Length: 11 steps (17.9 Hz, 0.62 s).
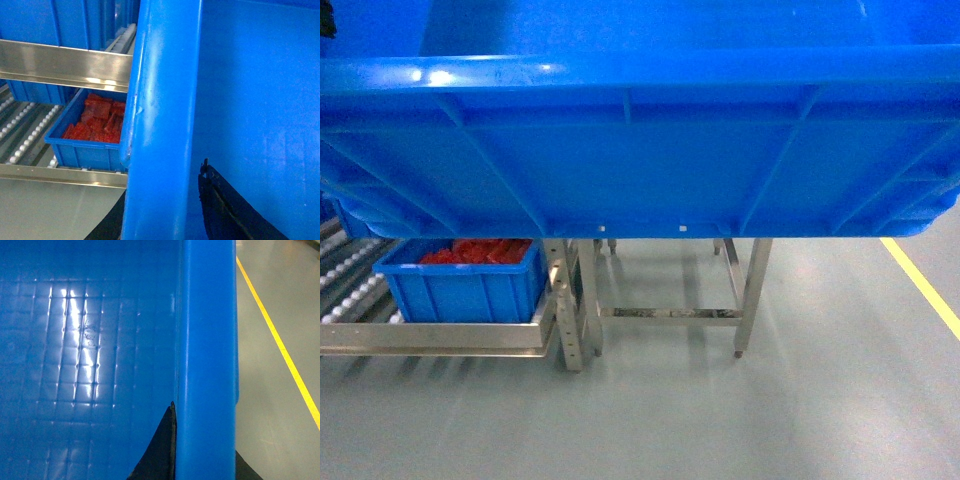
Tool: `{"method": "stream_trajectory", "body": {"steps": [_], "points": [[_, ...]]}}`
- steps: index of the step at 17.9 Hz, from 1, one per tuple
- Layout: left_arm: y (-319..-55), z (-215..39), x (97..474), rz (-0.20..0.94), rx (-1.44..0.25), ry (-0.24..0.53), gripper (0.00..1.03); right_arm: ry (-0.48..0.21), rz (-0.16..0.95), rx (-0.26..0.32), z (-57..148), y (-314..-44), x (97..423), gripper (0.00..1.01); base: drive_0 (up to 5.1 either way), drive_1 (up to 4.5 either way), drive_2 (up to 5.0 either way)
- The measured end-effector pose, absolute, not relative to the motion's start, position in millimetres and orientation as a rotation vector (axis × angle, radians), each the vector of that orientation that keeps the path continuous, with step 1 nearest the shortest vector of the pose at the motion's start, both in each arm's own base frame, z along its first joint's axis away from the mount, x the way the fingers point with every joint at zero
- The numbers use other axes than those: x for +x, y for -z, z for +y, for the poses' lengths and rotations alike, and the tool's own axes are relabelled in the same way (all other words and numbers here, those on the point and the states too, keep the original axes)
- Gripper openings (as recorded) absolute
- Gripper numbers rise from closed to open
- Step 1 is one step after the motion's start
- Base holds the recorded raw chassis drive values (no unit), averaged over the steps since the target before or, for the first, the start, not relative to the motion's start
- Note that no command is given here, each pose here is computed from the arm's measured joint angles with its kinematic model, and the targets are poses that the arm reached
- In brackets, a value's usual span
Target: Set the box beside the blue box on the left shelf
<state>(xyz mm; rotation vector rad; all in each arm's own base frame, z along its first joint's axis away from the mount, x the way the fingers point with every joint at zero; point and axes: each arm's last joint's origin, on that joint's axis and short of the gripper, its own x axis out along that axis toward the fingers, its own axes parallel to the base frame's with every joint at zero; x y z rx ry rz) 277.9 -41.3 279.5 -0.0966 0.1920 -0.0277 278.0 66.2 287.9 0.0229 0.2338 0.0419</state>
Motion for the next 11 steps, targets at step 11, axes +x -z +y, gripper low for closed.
{"method": "stream_trajectory", "body": {"steps": [11], "points": [[-279.6,-41.3,277.8,0.192,-0.097,0.028,0.3,-0.042,0.233,0.023,66.3,-287.8,278.2,0.07,-5.0,2.24,2.6]]}}
